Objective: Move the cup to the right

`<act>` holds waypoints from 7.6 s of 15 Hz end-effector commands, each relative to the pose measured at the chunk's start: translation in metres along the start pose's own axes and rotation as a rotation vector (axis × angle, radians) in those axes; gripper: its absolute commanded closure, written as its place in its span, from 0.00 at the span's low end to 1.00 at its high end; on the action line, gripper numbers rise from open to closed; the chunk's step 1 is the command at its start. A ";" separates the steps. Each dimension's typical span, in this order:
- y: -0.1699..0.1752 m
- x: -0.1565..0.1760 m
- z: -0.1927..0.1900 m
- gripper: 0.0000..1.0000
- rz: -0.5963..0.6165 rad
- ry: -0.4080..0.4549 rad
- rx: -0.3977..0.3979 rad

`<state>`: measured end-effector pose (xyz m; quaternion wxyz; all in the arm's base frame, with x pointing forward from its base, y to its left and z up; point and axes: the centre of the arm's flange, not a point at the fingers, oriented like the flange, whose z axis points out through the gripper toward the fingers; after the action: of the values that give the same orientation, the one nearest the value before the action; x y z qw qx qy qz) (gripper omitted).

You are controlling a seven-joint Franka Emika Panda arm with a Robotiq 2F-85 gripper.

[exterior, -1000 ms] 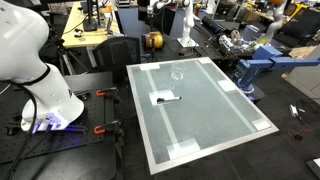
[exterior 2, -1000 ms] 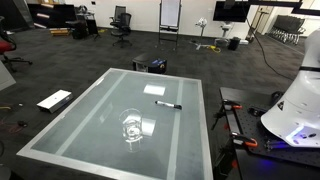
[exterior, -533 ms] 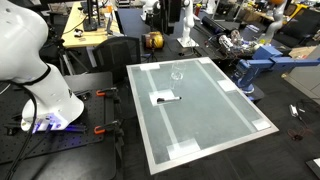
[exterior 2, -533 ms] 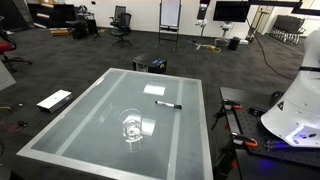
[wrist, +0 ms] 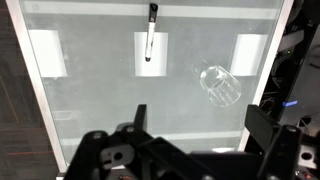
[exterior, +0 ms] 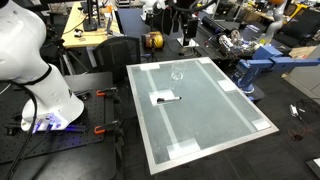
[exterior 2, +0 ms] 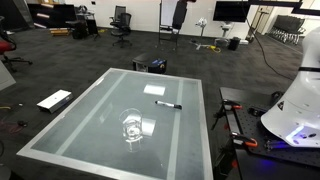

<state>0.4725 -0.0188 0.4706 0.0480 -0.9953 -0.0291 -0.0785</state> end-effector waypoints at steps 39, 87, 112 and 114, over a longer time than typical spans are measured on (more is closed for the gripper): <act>-0.071 0.119 0.230 0.00 -0.027 -0.097 -0.055; -0.072 0.137 0.295 0.99 -0.066 -0.144 -0.054; 0.188 0.164 0.227 0.99 0.367 -0.043 -0.109; 0.201 0.165 0.226 0.99 0.387 -0.049 -0.109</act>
<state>0.6690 -0.1704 0.2504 0.0009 -0.9881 0.1440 -0.0533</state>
